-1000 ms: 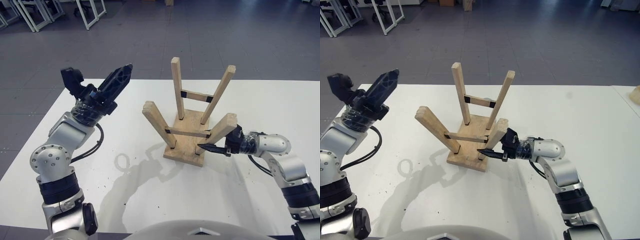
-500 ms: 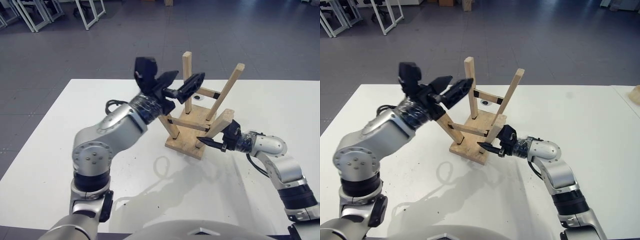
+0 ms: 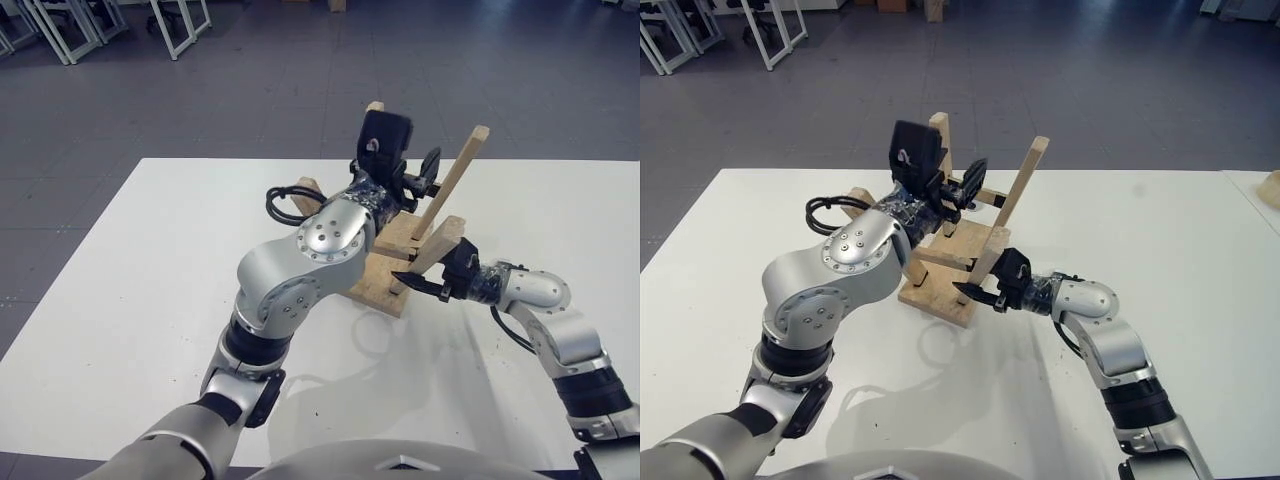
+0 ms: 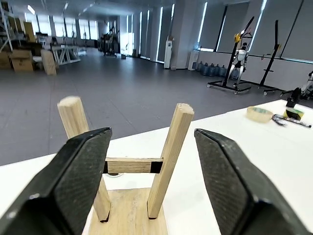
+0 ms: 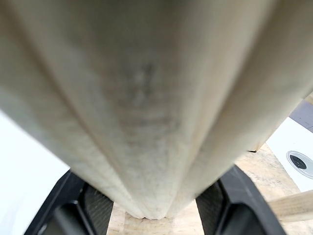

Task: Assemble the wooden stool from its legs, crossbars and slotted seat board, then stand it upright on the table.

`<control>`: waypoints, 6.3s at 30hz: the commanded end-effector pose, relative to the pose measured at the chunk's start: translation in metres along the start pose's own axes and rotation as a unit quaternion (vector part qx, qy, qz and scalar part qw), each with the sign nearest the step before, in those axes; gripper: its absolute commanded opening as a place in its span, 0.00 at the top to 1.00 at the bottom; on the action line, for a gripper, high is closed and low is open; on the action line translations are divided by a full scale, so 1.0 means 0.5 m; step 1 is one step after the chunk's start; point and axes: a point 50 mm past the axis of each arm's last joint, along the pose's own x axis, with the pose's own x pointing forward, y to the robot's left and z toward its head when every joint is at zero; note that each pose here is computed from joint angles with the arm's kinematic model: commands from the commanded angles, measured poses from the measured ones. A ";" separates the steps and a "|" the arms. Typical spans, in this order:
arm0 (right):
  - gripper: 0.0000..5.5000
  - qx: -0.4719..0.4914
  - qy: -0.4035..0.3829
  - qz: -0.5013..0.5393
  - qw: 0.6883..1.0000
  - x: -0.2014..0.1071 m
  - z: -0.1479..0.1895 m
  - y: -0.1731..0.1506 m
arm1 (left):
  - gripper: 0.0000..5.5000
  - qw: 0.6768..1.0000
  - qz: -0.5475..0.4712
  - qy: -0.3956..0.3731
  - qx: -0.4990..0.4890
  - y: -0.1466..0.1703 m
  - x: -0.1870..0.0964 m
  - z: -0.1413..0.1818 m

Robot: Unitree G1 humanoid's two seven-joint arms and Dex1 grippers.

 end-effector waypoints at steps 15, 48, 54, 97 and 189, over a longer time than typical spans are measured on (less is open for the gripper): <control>0.63 0.067 0.208 0.048 0.975 0.005 -0.112 0.037 | 0.43 0.995 -0.018 0.089 -0.033 0.019 -0.001 -0.131; 0.63 0.075 0.151 0.032 0.985 -0.002 -0.102 0.029 | 0.43 0.925 -0.304 0.227 -0.003 0.107 -0.103 -0.255; 0.63 0.107 0.079 0.100 0.986 -0.004 -0.089 0.044 | 0.43 0.913 -0.189 0.354 0.077 0.231 -0.146 -0.328; 0.35 -0.130 -0.037 0.142 0.981 0.081 0.029 -0.119 | 0.43 0.891 -0.207 0.399 0.062 0.217 -0.207 -0.345; 0.10 0.203 0.058 -0.299 0.931 0.104 -0.087 -0.088 | 0.43 0.994 -0.096 0.019 0.040 0.281 -0.141 0.028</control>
